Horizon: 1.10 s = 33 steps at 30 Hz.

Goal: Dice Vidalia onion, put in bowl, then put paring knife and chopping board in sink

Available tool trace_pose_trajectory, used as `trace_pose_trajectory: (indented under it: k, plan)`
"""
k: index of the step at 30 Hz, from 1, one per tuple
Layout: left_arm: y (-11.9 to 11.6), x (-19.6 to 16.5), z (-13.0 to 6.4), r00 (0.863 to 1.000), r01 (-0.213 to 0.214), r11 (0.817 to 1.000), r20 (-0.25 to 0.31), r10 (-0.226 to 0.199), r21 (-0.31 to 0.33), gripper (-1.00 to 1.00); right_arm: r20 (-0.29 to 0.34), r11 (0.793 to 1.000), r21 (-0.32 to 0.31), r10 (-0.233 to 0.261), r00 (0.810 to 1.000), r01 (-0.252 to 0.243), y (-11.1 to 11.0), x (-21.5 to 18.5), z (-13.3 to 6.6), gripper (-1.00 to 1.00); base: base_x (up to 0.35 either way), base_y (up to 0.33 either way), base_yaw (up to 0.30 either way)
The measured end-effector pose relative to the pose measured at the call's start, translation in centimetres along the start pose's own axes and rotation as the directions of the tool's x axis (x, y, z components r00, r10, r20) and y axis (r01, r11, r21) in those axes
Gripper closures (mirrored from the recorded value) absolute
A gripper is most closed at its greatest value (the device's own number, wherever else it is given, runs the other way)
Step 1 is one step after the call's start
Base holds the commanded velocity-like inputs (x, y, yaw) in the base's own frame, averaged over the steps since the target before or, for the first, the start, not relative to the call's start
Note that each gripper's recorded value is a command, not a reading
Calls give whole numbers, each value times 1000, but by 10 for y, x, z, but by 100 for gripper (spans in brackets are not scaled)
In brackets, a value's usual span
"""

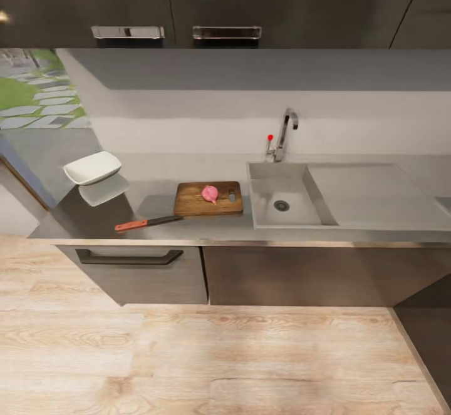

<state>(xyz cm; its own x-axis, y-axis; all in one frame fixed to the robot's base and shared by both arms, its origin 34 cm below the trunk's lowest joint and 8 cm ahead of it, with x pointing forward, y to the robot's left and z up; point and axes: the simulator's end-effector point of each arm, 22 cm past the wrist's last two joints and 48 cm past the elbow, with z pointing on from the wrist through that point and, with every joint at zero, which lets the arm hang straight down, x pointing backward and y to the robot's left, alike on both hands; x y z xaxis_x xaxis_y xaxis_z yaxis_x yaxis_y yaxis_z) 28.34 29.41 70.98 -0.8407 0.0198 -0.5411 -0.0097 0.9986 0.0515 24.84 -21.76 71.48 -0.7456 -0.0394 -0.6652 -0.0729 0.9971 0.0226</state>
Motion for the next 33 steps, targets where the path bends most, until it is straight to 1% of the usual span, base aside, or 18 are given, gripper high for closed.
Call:
trace_pose_trajectory:
  k: [33]
  plan:
    - [1, 9, -1, 1000, -1, 1000, -18, 1, -1, -100, 0, 1000, 0, 0, 1000, 0, 0, 0, 0, -100, 0, 303, 0]
